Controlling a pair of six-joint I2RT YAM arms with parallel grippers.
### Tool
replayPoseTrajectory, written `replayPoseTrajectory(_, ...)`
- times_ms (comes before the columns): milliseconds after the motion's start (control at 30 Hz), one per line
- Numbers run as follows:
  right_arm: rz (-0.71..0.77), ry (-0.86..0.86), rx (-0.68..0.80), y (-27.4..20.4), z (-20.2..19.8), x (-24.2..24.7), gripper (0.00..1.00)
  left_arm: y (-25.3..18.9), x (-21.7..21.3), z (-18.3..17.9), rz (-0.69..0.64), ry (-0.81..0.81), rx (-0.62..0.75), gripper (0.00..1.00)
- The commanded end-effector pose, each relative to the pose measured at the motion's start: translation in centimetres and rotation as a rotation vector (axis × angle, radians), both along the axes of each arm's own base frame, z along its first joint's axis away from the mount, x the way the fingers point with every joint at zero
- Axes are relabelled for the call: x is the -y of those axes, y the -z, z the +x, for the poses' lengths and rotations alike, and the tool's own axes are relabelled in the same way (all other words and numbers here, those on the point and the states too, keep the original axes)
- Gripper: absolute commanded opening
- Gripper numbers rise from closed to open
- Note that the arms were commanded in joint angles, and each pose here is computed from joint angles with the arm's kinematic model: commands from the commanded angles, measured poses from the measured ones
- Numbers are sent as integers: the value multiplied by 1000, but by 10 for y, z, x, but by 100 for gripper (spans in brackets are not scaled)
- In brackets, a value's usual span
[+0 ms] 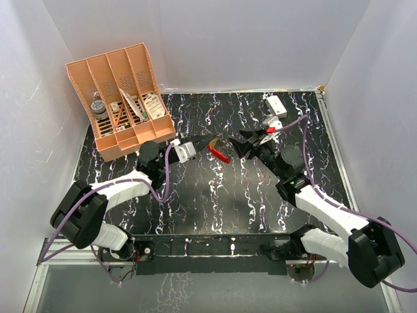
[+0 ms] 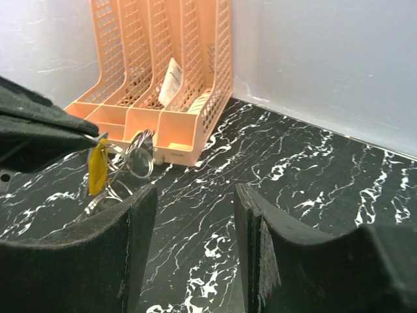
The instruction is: Put the keys on the keyring
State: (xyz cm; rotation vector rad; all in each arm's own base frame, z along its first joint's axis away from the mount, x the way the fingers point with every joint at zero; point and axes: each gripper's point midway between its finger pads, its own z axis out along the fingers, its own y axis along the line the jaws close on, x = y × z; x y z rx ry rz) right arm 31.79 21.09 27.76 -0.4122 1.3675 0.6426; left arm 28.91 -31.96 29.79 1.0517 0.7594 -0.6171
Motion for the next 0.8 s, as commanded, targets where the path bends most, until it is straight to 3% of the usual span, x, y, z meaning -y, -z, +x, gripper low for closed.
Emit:
replayPoseTrajectory(0, 36, -104, 100, -22, -12, -13, 48, -26, -5, -13, -45, 22, 71, 0)
replayPoseTrajectory(767, 124, -209, 55, -17, -13, -32, 38, -24, 3, -8, -70, 55, 43, 0)
